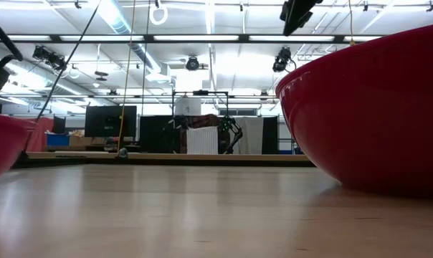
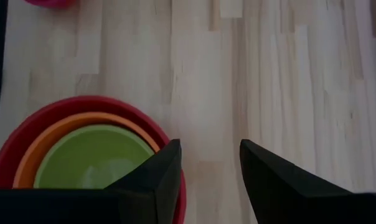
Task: Nest bowls inside each other
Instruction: Stack the purple bowl on top of the green bowl
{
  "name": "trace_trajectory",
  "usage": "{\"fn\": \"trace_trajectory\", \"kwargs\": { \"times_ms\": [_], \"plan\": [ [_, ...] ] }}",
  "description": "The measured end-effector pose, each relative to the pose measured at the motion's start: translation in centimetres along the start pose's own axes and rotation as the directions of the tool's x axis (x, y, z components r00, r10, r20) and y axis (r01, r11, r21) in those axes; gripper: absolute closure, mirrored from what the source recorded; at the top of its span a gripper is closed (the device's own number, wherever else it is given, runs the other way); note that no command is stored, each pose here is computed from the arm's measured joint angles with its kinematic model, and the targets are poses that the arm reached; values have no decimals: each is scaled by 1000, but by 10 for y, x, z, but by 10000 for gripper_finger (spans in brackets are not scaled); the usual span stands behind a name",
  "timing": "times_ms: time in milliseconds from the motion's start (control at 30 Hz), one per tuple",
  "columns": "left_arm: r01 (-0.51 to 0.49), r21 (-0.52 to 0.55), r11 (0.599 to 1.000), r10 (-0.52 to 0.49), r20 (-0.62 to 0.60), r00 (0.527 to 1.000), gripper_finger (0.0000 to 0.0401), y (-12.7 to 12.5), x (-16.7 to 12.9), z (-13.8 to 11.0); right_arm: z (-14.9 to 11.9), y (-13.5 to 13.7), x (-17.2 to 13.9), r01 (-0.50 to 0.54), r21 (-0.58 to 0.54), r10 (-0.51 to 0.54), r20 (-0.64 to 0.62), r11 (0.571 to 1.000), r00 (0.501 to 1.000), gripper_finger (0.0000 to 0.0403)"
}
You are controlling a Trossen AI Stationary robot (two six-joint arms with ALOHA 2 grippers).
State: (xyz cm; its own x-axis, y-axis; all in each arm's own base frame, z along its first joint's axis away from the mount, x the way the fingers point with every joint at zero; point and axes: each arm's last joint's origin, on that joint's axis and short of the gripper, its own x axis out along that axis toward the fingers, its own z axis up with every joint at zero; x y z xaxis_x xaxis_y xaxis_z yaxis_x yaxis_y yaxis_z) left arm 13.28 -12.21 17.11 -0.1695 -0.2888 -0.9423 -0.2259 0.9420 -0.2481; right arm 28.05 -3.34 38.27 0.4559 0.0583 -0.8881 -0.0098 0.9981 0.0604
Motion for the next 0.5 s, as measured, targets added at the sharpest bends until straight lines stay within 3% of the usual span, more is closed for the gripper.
{"fn": "trace_trajectory", "kwargs": {
  "times_ms": [167,300,400,500],
  "plan": [
    [-47,-127,991,50,17,999,385,11,-9,-6,7,-3,12,15,-6,-15,2,1000,1000,231],
    [-58,-331,942,88,77,993,385,25,-23,-11,23,-8,31,27,38,-29,65,999,997,231],
    [22,-519,855,94,197,976,386,34,-35,-12,39,-9,52,24,51,-30,117,998,993,231],
    [131,-675,726,127,318,939,386,43,-44,-13,56,-10,76,18,98,-36,185,995,982,231]
  ]
}}
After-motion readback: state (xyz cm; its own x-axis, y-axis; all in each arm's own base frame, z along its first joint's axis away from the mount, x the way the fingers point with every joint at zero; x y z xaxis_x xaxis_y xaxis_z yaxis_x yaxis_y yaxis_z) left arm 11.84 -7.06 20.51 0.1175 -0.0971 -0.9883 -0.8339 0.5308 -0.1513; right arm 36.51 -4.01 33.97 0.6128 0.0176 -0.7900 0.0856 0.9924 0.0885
